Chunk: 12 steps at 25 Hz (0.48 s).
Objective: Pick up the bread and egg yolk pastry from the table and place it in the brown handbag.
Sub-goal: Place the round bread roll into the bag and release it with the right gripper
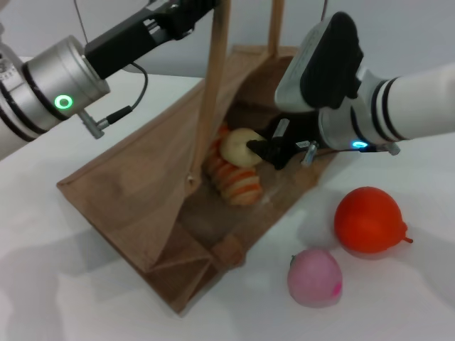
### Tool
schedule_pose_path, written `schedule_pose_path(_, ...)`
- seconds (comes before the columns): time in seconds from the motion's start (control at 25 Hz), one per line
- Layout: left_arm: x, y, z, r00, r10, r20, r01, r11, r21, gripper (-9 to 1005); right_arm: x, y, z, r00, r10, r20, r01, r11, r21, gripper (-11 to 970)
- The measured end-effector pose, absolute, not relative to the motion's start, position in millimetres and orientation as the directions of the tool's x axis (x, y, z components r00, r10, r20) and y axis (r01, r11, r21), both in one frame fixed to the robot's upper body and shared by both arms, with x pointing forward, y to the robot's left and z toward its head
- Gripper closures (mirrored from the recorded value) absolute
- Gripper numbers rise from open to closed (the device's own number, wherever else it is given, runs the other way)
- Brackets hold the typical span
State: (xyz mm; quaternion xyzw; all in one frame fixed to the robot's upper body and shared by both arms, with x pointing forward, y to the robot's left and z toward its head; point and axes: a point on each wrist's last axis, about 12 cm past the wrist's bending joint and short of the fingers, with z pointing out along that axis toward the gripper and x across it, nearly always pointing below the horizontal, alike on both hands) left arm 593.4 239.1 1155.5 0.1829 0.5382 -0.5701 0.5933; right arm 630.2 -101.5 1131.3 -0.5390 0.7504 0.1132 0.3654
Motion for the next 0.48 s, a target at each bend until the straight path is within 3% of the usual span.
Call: schedule_pose_path(0.48,584.7,255.2,1155.3,-0.198,-0.527,-0.827,0.873,0.289,-0.393,862,619.7,-79.2,1112.3,-0.027,-0.736,-0.676,-0.865,0.356,-0.353,798)
